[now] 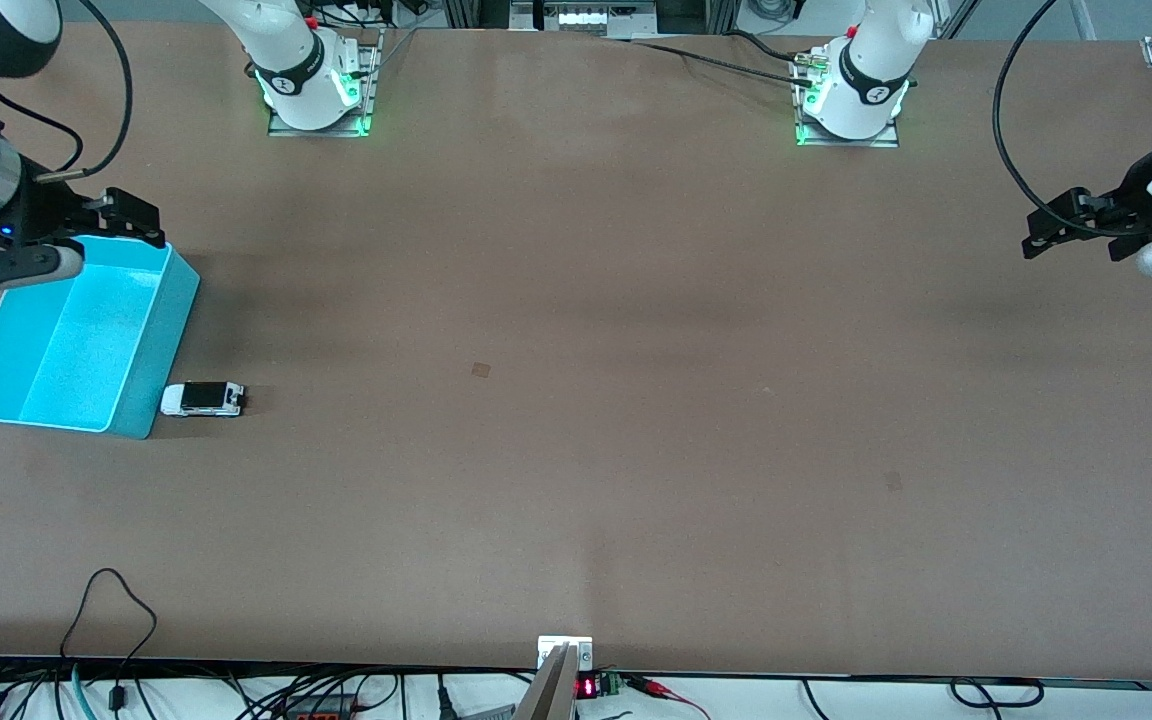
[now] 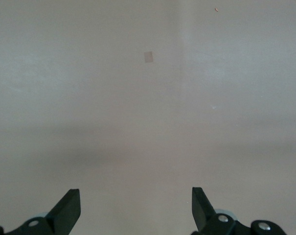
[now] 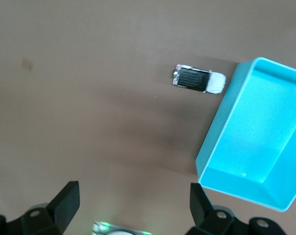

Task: Wind and store white jeep toy
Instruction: 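Reach the right gripper to the jeep and grasp it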

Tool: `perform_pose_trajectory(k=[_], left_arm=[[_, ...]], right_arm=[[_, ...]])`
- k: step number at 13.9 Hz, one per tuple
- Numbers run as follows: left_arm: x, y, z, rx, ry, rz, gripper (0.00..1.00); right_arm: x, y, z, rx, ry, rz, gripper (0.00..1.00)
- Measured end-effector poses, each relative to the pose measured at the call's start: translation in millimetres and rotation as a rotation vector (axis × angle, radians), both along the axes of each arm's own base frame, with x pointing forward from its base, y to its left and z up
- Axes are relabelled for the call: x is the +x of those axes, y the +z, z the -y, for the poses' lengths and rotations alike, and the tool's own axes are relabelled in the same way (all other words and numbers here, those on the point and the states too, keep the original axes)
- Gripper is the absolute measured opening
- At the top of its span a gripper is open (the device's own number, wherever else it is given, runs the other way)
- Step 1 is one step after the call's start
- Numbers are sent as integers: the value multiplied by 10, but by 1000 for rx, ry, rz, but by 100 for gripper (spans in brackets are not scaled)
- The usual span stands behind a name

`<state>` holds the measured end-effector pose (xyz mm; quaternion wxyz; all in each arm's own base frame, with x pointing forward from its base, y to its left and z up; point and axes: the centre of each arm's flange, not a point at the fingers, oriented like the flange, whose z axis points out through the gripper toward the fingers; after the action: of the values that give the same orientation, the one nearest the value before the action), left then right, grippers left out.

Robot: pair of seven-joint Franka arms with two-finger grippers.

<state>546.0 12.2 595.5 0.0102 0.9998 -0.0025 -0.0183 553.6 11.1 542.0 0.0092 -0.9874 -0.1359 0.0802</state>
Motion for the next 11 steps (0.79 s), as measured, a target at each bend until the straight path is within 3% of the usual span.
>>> perform_pose_trajectory(k=[3,6,11], left_arm=[[0,-3,26,11,-8,-1,100],[-3,1,195,29,-42,0,100],[-15,5,242,46,-55,-4,100]], right_arm=[[104,-293,34,25,275,-37,100],[318,-804,98,76,608,-11,100],[616,-1899,550,142,959,-6,100]])
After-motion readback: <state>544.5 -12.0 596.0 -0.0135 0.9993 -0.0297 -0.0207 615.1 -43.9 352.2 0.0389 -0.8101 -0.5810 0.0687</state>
